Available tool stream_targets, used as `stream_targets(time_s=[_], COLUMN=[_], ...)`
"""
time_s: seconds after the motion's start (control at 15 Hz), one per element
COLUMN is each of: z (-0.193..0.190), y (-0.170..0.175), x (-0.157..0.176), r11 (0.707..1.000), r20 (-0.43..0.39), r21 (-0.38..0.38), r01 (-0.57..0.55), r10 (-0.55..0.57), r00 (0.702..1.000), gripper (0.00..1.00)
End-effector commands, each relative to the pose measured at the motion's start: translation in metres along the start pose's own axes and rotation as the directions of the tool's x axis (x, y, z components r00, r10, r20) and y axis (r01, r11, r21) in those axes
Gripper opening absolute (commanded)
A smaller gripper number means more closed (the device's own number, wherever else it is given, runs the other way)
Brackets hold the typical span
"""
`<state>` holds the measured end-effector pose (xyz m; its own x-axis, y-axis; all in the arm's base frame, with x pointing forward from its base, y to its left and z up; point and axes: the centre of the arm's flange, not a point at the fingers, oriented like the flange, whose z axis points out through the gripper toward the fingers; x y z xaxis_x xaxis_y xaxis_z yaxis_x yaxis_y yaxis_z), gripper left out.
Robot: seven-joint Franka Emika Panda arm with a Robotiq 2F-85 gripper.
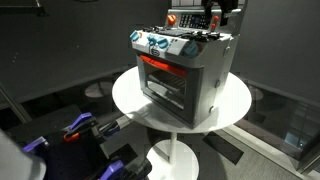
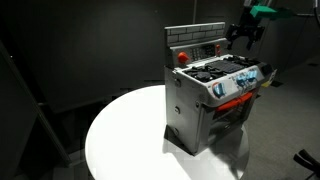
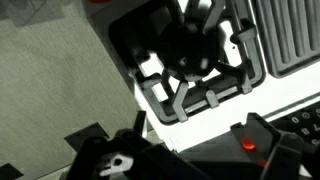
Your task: Press the top button on the right side of the stove
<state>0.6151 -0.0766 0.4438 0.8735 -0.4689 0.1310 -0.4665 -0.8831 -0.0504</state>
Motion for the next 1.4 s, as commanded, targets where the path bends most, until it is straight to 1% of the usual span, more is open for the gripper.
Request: stream_targets(time_s=[0.0,0.13,0.4,0.93,1.33], z=[-0.016,-0.022,-0.033,-0.041,-0.050], y=[0.018,0.024,0.037,0.066,0.085], x=[-0.024,-0.034,-0.058,-0.112,-0.150], r11=[1.000,0.999,0.999,0.999,0.995], r20=[0.056,0.067,0.058,0.052,0.079], r21=[0.013,0.007,0.005,0.014,0.021], r01=[0.028,0.037,0.042,0.046,0.098], r10=[-0.029,-0.037,-0.042,-0.047,-0.100], r00=[0.998,0.997,0.997,0.998,0.992], gripper=[1.00,1.00,1.00,1.00,1.00])
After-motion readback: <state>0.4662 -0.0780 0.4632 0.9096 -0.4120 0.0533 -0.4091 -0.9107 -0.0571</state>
